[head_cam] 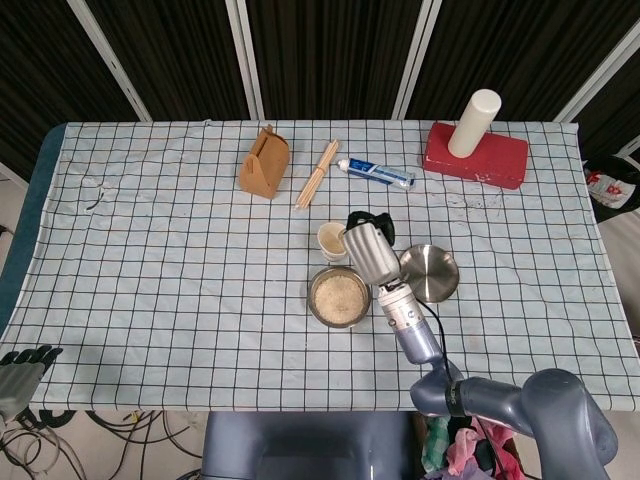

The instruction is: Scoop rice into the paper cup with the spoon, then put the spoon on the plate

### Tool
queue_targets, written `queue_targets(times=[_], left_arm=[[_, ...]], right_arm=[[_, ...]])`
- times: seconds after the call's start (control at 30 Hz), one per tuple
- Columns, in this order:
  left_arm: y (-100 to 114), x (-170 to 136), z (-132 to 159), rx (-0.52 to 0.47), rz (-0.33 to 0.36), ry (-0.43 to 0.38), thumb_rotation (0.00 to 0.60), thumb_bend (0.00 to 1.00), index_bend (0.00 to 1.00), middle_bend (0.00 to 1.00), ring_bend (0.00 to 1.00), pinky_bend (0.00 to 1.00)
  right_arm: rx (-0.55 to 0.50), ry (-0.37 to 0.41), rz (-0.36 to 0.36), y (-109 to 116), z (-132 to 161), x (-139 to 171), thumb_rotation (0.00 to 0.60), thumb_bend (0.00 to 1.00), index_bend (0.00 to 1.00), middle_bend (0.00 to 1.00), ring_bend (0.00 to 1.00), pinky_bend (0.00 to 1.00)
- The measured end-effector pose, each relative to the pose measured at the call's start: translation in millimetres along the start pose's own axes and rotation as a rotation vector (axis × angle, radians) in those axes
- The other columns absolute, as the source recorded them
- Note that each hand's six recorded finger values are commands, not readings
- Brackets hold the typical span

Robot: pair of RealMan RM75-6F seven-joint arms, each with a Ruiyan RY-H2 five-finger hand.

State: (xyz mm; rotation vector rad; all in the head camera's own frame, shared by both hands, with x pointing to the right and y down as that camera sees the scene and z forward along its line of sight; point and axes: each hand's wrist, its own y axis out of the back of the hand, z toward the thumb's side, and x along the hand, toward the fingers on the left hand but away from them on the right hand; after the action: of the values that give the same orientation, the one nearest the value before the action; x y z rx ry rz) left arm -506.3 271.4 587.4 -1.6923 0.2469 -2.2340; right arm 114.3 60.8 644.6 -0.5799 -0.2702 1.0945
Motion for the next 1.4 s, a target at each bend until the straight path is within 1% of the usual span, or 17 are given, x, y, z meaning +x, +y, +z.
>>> queue_targets(times=[0.1,0.23,0.4,0.53,0.7,0.8,0.97,1.1,1.2,1.27,1.4], left_arm=[[0.1,0.0,0.4,0.003,-0.001,-0.004,0.6,0.08,0.0,0.0,0.0,0.0],[0.4,-0.4,0.3,0.005,-0.001,-0.006,0.6,0.08,0.0,0.0,0.0,0.0],[0.2,-0.5,1.4,0.003,-0.008,-0.013,0.6,0.08,0.0,0.0,0.0,0.0],[-0.2,-1.2,1.5,0.0,-0.013,-0.014,0.6,0.08,0.0,0.0,0.0,0.0],[0.3,-0.6,1.2,-0.001,-0.012,-0.013,0.6,0.08,0.0,0.0,0.0,0.0],[0.2,-0.5,0.8,0.001,-0.012,-0.012,0.6,0.08,0.0,0.0,0.0,0.0],[1.2,-0.5,-0.8,-0.004,-0.006,-0.007,0.6,0.08,0.0,0.0,0.0,0.0],[1.0,-0.8,-0.5,0.001,-0.004,-0.007,0.6,0.08,0.0,0.0,0.0,0.0],[0.5,-1.5,0.1,0.008,-0.001,-0.009,0.6,0.08,0.0,0.0,0.0,0.0],[-0.2,-2.1,0.4,0.011,0.001,-0.008,0.6,0.08,0.0,0.0,0.0,0.0],[-1.5,-2.5,0.5,0.019,0.002,-0.007,0.6,0.08,0.0,0.0,0.0,0.0]], right_arm=[[0.037,0.004,-0.014,1.5,3.3,-4.9,0.6,0.42,0.64,1.0,1.0,1.0],[0.139,0.015,-0.048,0.4,6.3,-10.8,0.6,0.42,0.64,1.0,1.0,1.0],[0.2,0.04,-0.087,0.8,10.0,-10.5,0.6,0.42,0.64,1.0,1.0,1.0],[0.201,0.033,-0.071,-4.3,7.3,-9.6,0.6,0.42,0.64,1.0,1.0,1.0],[0.153,0.011,-0.052,-4.1,1.9,-9.0,0.6,0.42,0.64,1.0,1.0,1.0],[0.088,-0.024,-0.018,-4.0,-5.2,-9.1,0.6,0.42,0.64,1.0,1.0,1.0],[-0.059,-0.104,0.082,-9.7,-23.2,-3.5,0.6,0.42,0.64,1.0,1.0,1.0],[-0.176,-0.158,0.163,-19.4,-42.4,10.4,0.6,0.42,0.64,1.0,1.0,1.0],[-0.238,-0.197,0.243,-37.8,-62.9,30.0,0.6,0.42,0.64,1.0,1.0,1.0],[-0.278,-0.22,0.31,-53.6,-75.5,48.3,0.6,0.42,0.64,1.0,1.0,1.0],[-0.352,-0.244,0.438,-82.1,-87.5,86.6,0.6,0.42,0.64,1.0,1.0,1.0]])
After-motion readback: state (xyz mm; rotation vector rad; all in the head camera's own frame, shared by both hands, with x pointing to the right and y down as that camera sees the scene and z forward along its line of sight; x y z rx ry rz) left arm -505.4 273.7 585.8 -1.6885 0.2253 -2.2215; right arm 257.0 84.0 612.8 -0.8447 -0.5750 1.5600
